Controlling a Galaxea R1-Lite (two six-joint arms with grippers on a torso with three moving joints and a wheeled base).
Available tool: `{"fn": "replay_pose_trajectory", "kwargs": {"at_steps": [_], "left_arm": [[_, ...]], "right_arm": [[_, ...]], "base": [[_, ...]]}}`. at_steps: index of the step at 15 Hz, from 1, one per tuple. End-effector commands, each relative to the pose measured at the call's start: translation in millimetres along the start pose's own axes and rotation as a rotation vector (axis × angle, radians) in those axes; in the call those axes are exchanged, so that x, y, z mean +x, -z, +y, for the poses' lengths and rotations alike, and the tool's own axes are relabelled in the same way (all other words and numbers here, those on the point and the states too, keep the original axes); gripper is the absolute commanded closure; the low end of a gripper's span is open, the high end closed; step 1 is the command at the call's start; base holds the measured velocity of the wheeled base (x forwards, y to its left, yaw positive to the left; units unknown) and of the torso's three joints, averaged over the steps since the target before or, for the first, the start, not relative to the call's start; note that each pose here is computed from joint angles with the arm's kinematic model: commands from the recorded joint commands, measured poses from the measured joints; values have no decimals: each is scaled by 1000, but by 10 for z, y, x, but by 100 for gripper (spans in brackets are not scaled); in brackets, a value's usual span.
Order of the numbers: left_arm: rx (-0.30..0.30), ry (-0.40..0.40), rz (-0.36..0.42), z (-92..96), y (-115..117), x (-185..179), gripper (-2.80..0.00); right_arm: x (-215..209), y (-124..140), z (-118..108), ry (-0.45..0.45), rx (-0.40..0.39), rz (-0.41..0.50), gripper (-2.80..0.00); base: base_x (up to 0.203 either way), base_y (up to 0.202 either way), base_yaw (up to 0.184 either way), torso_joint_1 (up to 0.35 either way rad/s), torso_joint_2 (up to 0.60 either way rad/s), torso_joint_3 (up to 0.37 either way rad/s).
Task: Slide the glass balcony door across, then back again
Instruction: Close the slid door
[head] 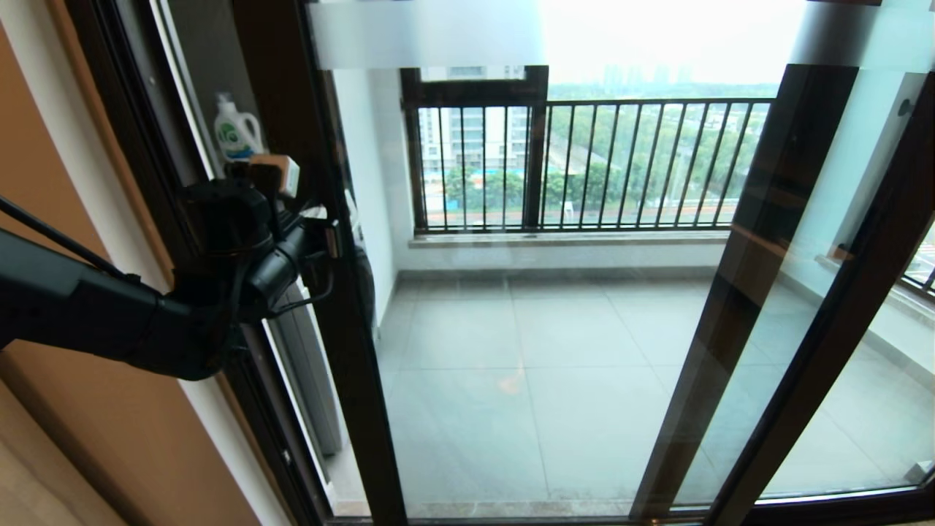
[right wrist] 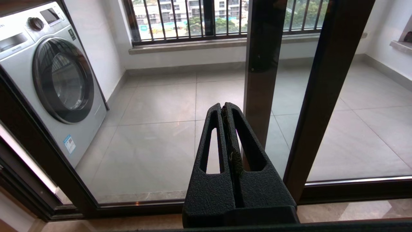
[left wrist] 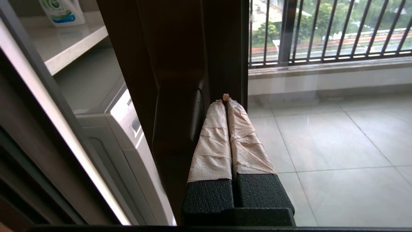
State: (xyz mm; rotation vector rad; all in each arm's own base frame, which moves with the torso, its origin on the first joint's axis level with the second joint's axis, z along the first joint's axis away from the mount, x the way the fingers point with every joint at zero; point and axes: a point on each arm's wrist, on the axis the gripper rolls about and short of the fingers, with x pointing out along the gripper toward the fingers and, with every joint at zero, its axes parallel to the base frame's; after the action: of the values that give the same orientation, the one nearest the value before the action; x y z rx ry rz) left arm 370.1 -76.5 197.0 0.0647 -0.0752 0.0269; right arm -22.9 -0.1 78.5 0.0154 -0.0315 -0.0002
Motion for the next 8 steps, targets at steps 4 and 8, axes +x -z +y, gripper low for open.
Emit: {"fn": "replay_pose_trajectory", "kwargs": {"at_steps": [4, 8], "left_arm": [[8, -22, 32, 240, 82, -45, 0], [8, -41, 20, 401, 44, -45, 0]], "right_arm": [[9, 34, -1, 0, 0, 13, 0], [9, 34, -1, 0, 0, 13, 0]], "base": [[0, 0, 0, 0, 0, 0], [0, 0, 0, 0, 0, 0]]}}
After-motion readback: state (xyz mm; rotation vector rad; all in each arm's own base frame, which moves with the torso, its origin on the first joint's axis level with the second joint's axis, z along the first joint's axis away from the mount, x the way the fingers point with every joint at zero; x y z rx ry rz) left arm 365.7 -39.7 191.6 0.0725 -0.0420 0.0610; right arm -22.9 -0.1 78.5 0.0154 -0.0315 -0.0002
